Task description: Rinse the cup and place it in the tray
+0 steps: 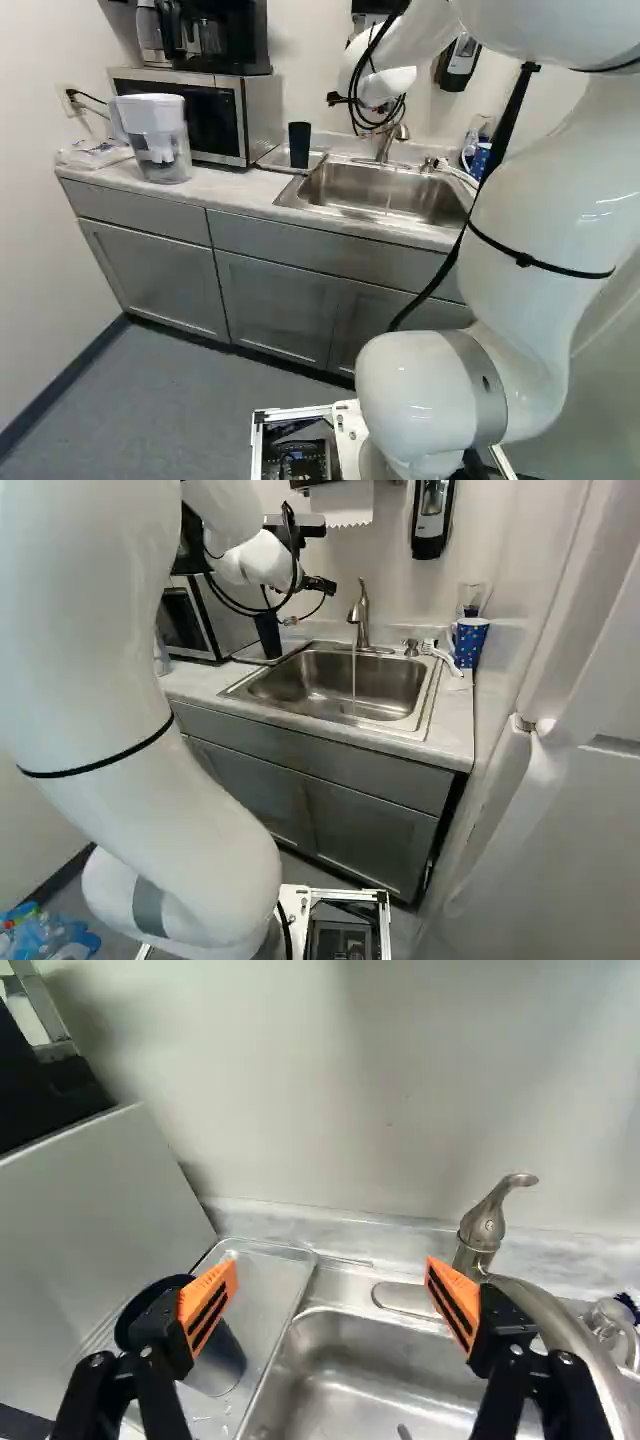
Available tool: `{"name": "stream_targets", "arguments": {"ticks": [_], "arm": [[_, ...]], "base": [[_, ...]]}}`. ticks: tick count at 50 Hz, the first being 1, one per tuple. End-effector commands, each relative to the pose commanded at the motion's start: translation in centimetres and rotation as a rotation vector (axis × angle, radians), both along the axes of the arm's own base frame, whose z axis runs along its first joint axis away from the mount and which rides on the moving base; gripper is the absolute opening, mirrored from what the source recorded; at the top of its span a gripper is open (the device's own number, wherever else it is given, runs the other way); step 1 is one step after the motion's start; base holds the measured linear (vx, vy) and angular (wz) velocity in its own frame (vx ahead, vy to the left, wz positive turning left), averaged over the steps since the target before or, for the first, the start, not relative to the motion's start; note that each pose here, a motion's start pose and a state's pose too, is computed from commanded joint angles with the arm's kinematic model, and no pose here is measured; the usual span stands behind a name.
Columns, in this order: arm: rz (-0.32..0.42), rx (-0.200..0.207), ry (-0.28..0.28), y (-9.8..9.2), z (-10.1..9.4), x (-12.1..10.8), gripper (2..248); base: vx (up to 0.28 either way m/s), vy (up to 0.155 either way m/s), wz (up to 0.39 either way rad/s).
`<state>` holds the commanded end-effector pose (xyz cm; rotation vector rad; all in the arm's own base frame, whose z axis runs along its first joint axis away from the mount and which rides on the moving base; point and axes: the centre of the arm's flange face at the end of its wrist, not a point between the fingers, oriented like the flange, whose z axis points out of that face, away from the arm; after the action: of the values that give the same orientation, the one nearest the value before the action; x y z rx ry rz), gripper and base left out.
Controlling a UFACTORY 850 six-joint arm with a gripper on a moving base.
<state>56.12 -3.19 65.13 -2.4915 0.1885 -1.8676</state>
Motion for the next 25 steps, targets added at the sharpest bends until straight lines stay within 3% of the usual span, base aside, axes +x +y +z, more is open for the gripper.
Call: {"name": "stream_targets", "arguments": {"ticks": [25], "arm": [[-0.049, -0.004, -0.053, -3.0, 2.6, 2.4, 247]], "base": [[0.000, 0.000, 0.000]]}}
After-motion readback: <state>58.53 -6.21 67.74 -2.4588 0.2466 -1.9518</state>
